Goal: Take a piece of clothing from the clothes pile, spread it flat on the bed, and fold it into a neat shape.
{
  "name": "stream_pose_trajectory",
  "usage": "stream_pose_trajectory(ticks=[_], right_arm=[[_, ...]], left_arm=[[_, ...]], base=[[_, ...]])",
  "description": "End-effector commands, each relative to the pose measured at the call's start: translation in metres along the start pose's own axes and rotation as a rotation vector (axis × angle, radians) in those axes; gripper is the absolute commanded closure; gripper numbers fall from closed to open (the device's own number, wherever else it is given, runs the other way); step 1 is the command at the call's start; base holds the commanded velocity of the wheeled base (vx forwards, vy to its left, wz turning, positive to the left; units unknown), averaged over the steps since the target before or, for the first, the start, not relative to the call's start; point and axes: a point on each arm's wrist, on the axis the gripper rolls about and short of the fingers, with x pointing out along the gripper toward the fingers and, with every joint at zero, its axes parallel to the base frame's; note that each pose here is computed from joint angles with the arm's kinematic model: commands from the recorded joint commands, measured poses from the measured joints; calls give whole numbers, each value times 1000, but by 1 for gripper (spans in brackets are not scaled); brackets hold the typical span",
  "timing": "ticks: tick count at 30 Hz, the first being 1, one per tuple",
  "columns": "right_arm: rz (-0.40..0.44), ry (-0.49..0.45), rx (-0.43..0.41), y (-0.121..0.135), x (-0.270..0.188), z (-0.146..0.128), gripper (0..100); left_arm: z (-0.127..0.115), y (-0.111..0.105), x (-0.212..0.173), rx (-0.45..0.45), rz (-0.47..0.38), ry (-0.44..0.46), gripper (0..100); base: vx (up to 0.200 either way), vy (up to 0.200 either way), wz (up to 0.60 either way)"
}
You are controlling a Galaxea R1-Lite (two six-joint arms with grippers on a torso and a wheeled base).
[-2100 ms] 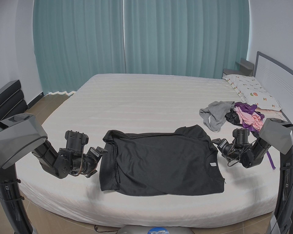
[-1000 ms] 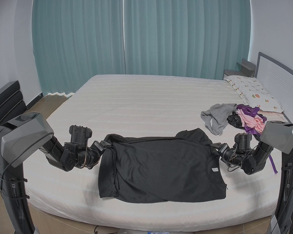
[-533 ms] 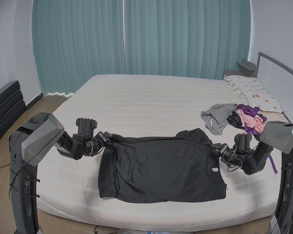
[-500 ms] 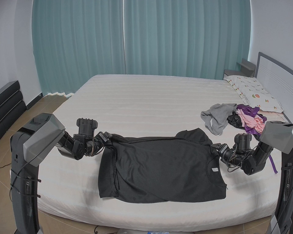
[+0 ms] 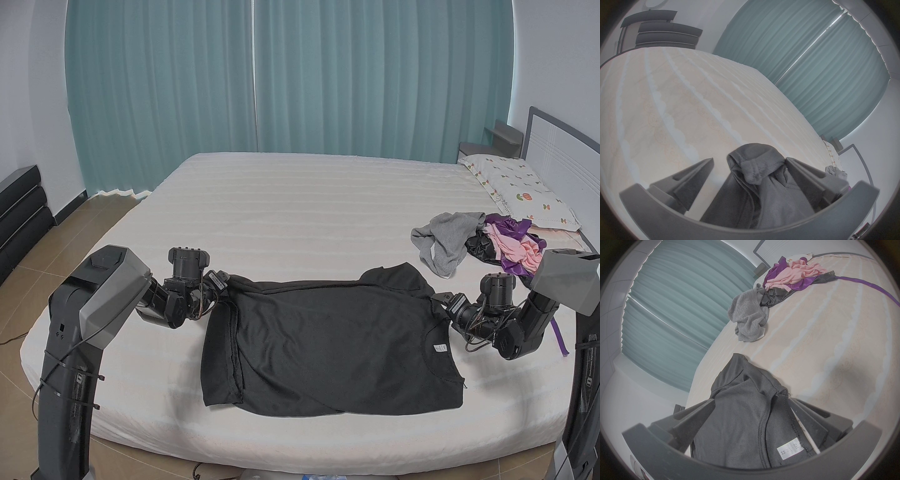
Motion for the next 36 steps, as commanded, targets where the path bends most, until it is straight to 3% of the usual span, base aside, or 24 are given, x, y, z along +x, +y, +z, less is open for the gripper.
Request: stream_pose_trajectory(ticks=[1, 7, 20, 27, 31, 32, 36], right_arm=[[-2, 3, 0, -1, 1, -1, 0], [-2, 3, 0, -1, 1, -1, 0], [-4, 5, 0, -2, 1, -1, 0], [-7, 9, 0, -3, 2, -3, 0], [-7, 9, 0, -3, 2, -3, 0], [-7, 9, 0, -3, 3, -3, 0], [-10, 10, 0, -4, 3, -4, 0]], left_arm=[[-2, 0, 3, 2, -1, 1, 100], [2, -1, 7, -3, -9, -15, 100], [43, -23, 15, -23, -74, -187, 100], [39, -21, 42, 11, -51, -277, 100], [37, -20, 45, 21, -40, -270, 100], [37, -20, 45, 21, -38, -268, 0], [38, -22, 44, 19, -39, -269, 0]], base=[[0, 0, 0], [0, 0, 0], [0, 0, 0], [0, 0, 0], [0, 0, 0], [0, 0, 0], [0, 0, 0]])
